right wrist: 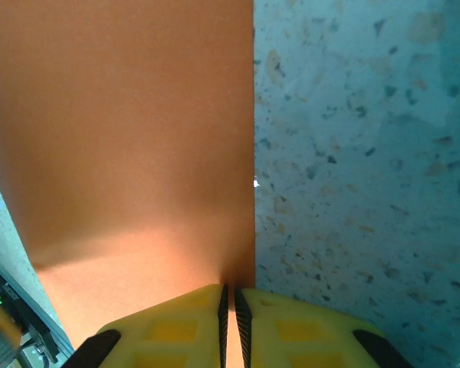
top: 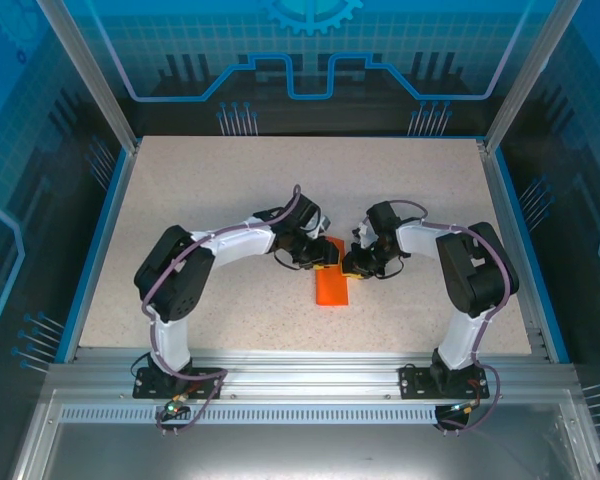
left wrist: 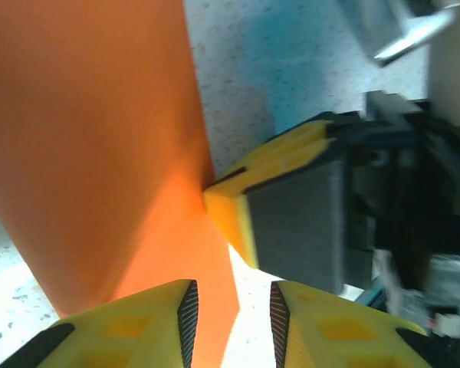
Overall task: Fold a paper plane with a square sheet of paper (fold left side to right side)
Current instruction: First fold the square sheet of paper in half at the center of the table.
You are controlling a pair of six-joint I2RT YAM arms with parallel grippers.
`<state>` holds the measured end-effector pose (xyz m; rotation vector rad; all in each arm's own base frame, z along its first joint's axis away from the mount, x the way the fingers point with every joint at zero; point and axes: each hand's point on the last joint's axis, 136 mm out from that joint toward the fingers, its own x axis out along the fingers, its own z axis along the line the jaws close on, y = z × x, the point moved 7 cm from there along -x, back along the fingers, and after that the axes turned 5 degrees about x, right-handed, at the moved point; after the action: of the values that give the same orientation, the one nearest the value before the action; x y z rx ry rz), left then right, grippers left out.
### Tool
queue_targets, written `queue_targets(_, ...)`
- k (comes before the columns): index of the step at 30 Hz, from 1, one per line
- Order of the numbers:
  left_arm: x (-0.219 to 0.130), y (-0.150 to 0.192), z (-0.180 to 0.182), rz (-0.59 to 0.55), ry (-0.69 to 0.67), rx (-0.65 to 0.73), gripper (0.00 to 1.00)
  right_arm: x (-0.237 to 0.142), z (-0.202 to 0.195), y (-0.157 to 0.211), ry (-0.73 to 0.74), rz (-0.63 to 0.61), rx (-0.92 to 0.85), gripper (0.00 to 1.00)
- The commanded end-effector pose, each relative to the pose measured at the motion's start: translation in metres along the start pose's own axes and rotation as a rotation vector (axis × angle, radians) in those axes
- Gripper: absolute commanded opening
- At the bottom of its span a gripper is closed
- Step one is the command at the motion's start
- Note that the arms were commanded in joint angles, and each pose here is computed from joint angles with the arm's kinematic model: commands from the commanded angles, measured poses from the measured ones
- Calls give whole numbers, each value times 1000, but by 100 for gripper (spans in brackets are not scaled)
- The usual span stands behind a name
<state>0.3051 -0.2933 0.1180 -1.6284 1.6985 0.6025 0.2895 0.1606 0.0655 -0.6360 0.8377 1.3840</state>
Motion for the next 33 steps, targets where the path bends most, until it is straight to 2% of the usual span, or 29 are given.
queue_targets(1, 12, 6, 10, 40, -27, -27, 34, 18, -24, 11, 144, 48, 31, 16)
queue_targets(7, 20, 16, 38, 72, -152, -33, 32, 19, -27, 12, 162, 51, 38, 16)
queue_targets(17, 23, 26, 66, 85, -172, -76, 33, 18, -31, 14, 203, 56, 46, 15)
queue_targets(23, 17, 27, 67, 78, -156, -76, 37, 20, -34, 15, 220, 62, 53, 15)
queue_targets(33, -14, 24, 66, 13, -117, -91, 42, 24, -36, 15, 235, 67, 51, 15)
